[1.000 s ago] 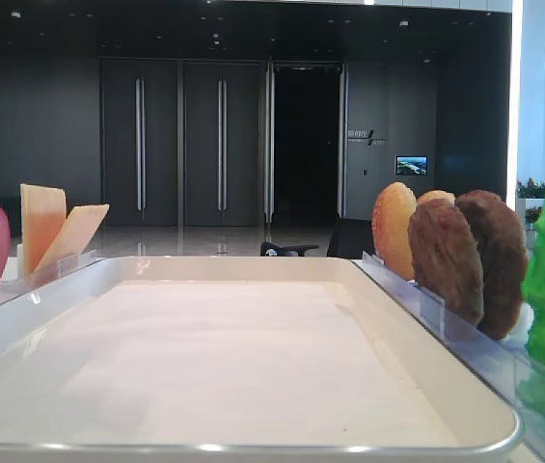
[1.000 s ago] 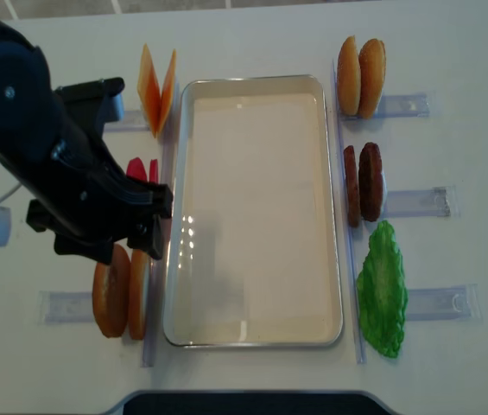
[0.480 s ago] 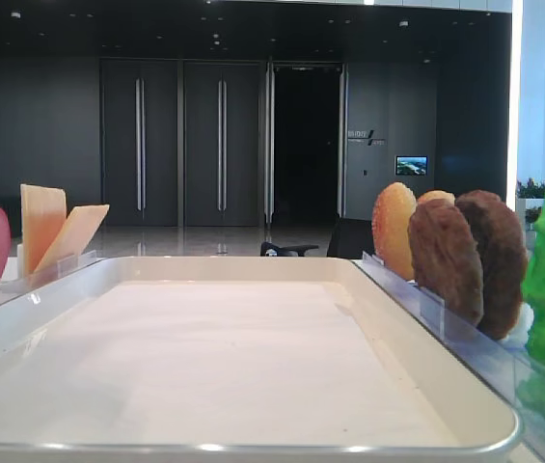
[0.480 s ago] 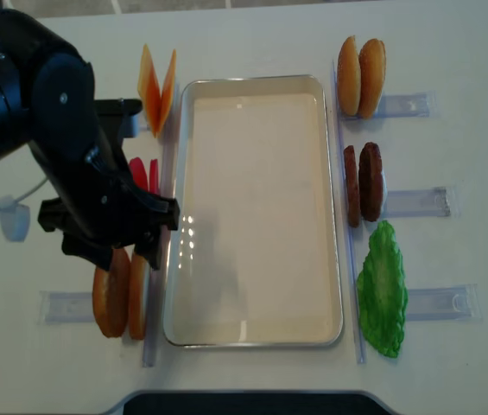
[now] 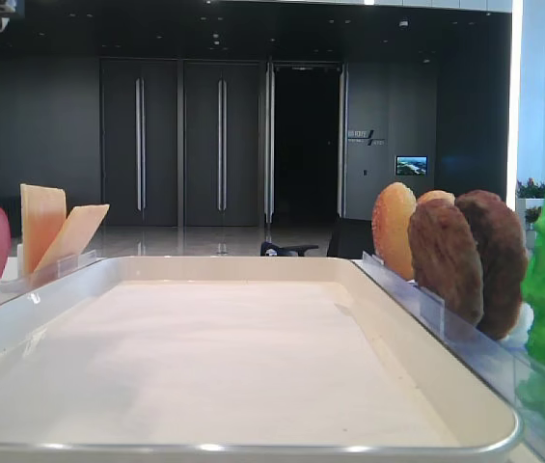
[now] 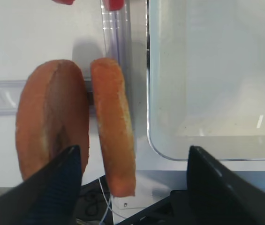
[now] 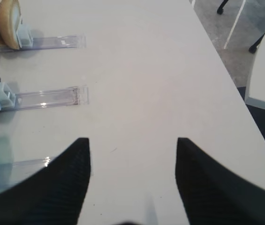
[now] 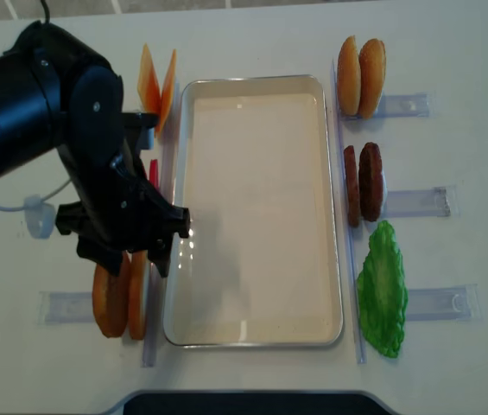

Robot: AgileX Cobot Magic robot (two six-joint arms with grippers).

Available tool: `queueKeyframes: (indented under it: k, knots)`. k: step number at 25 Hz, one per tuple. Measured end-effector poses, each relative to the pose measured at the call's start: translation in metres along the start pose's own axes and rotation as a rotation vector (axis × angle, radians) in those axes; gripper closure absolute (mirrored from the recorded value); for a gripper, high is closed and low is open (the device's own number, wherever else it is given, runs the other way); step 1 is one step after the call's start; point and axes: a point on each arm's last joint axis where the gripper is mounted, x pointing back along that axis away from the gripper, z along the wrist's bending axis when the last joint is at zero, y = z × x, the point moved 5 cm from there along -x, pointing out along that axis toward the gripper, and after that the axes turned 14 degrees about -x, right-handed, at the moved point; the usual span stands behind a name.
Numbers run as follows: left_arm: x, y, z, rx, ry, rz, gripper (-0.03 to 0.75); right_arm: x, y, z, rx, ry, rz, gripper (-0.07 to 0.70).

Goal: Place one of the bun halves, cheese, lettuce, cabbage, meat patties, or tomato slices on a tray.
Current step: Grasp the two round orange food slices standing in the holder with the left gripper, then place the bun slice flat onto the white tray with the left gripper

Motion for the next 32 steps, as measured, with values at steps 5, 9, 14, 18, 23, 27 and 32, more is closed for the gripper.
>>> queueKeyframes:
  k: [5,9,14,18,23,27,32]
  knots:
    - [-0.009,0.002,0.0,-0.004,0.017,0.031,0.181,0.0,0.0,0.0,0.0,0.0,0.0,0.216]
    - [-0.015,0.004,0.0,-0.006,0.026,0.049,0.181,0.0,0.0,0.0,0.0,0.0,0.0,0.216]
    - [-0.021,0.005,0.0,-0.01,0.039,0.072,0.181,0.0,0.0,0.0,0.0,0.0,0.0,0.216]
    - [-0.024,0.006,0.0,-0.012,0.046,0.081,0.198,0.0,0.0,0.0,0.0,0.0,0.0,0.216]
    - [-0.024,0.006,0.002,-0.022,0.059,0.077,0.377,0.0,0.0,0.0,0.0,0.0,0.0,0.216]
    - [-0.024,0.006,0.003,-0.027,0.07,0.08,0.548,0.0,0.0,0.0,0.0,0.0,0.0,0.216]
    - [-0.024,0.004,0.005,-0.029,0.079,0.092,0.563,0.0,0.0,0.0,0.0,0.0,0.0,0.216]
